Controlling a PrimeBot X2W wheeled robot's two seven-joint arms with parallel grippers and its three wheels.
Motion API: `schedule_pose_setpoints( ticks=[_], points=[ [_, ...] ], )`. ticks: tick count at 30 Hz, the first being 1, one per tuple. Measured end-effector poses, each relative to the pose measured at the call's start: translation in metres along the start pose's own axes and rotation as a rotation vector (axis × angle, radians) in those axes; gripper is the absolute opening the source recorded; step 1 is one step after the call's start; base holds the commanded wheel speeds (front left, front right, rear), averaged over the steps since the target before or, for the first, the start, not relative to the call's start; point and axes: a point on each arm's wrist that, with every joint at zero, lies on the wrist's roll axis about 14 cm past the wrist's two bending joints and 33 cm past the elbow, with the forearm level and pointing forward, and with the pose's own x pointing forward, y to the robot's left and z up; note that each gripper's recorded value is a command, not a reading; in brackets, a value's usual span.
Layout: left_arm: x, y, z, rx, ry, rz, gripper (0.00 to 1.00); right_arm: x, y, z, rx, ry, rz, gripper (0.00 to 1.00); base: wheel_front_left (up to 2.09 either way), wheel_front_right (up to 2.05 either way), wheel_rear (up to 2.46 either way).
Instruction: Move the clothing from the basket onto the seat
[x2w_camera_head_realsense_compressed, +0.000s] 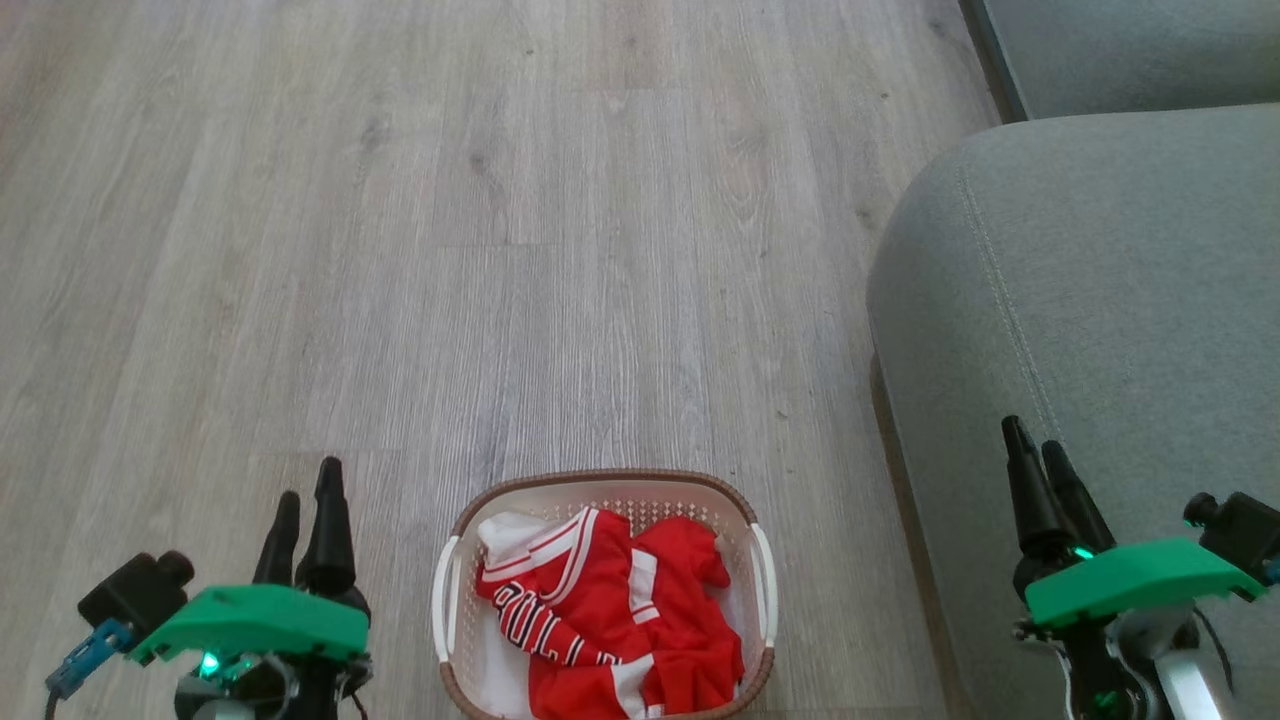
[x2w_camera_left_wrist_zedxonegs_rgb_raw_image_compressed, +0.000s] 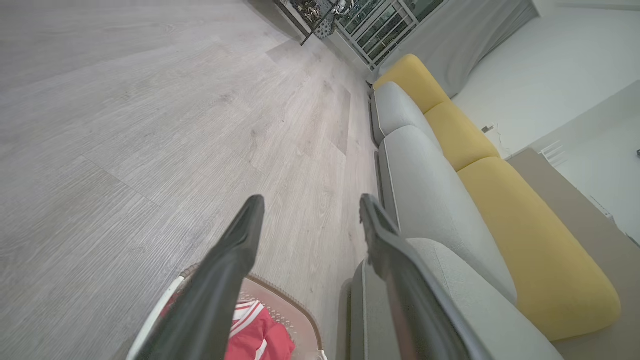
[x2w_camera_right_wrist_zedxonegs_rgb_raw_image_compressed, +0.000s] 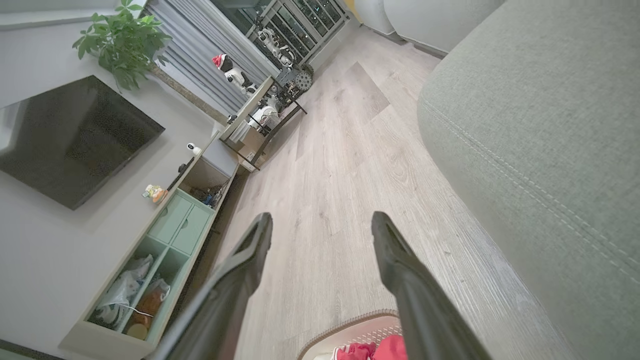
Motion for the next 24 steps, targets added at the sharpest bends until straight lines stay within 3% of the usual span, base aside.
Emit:
schedule_pose_setpoints(
  ticks=[24],
  points=[
    [-0.001,-0.018,0.011,0.290,-0.085,-0.043,1.00,0.002,0.017,0.004,-0.302,-0.026,0.079,1.00,0.00,0.00,0.00]
  ],
)
